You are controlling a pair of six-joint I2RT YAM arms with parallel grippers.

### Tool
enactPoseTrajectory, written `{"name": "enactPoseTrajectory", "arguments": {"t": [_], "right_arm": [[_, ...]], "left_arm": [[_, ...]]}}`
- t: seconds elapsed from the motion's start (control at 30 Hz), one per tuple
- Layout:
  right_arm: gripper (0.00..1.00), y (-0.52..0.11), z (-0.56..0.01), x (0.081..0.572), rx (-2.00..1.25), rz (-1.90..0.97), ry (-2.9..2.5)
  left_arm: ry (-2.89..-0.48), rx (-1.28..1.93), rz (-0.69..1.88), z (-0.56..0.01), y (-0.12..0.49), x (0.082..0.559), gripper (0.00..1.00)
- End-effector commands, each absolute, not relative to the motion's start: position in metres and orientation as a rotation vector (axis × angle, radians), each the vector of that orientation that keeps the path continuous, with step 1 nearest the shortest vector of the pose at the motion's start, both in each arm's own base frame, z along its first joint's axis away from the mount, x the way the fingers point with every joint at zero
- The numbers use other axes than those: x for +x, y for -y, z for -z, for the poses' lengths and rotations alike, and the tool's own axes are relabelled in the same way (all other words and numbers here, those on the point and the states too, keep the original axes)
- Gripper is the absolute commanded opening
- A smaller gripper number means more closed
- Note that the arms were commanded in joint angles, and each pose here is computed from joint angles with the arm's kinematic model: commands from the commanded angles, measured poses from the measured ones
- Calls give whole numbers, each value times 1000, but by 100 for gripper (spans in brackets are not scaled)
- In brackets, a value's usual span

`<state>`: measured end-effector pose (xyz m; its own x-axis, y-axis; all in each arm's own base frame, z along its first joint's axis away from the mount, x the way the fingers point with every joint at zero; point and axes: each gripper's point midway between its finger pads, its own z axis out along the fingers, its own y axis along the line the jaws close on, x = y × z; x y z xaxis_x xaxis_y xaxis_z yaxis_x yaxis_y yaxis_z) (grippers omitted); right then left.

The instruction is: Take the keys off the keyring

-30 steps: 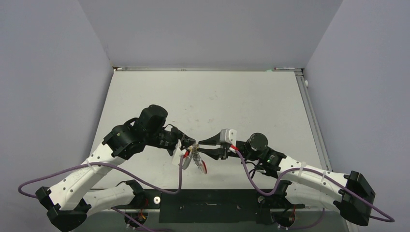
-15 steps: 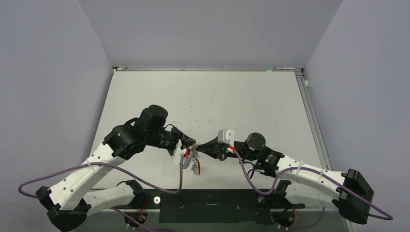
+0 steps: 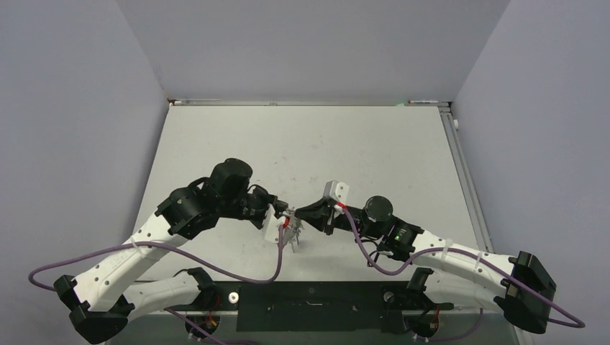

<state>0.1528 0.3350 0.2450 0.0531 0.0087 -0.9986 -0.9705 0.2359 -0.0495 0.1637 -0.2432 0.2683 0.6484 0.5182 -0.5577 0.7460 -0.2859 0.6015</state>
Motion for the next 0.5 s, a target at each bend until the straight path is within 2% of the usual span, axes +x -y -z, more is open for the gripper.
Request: {"name": "enactPoseTrajectory", "arguments": {"t": [0.0,0.47], "right_arm": [[5,-327,-269,180,-852,-971,-1347],[5,-310,-281,204,-686,-914,-1363]], "left_arm": [[-964,1882,264,-285,245,168,0],[-1124,1802,172,-266,234,188,0]]}}
